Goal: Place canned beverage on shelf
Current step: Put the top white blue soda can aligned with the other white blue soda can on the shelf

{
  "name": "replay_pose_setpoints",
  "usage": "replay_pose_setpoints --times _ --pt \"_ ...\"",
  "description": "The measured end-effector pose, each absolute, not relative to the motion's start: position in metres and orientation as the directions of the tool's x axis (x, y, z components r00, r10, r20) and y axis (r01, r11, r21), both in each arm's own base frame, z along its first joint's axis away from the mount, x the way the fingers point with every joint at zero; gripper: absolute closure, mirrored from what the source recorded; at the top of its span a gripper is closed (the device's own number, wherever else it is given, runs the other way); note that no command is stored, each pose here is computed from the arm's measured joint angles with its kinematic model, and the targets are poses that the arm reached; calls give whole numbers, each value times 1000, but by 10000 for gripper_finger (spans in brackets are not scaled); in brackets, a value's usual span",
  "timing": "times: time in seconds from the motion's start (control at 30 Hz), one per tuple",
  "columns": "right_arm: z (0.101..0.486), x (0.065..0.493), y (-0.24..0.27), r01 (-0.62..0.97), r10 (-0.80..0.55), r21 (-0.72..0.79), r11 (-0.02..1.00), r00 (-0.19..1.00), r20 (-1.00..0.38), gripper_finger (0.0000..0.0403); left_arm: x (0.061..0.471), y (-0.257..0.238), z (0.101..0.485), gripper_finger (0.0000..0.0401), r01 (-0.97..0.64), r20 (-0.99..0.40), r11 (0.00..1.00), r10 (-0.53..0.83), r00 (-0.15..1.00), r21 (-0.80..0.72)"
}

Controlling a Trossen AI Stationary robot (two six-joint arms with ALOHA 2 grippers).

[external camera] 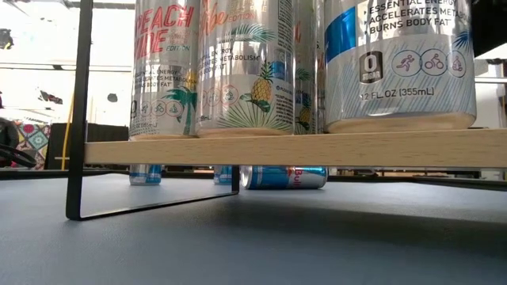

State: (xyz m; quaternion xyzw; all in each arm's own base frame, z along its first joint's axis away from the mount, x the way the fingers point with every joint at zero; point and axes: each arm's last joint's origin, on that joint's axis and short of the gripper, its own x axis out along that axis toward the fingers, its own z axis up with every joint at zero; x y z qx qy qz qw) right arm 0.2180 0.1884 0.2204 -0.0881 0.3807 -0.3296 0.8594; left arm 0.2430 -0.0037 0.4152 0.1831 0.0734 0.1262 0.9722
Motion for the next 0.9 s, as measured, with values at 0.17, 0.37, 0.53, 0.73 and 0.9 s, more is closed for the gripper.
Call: replay_pose_setpoints --times 0.17,0.37,0.53,0.73,0.9 --pt "221 223 183 467 -647 -452 760 482 -591 343 243 -4 415 71 -217 -98 901 272 957 376" --pt "225 220 179 432 -681 -527 732 494 -541 353 243 -4 415 71 -218 -98 901 272 957 376" --pt "260 190 170 465 -647 -450 762 536 -543 380 243 -4 415 71 -218 -98 900 272 957 377" --pt "303 158 156 522 -507 -154 839 647 -569 392 243 -4 415 71 -220 -101 900 276 956 377" --pt "315 151 160 479 -386 1 878 708 -592 341 243 -4 414 71 -216 -104 901 273 956 377"
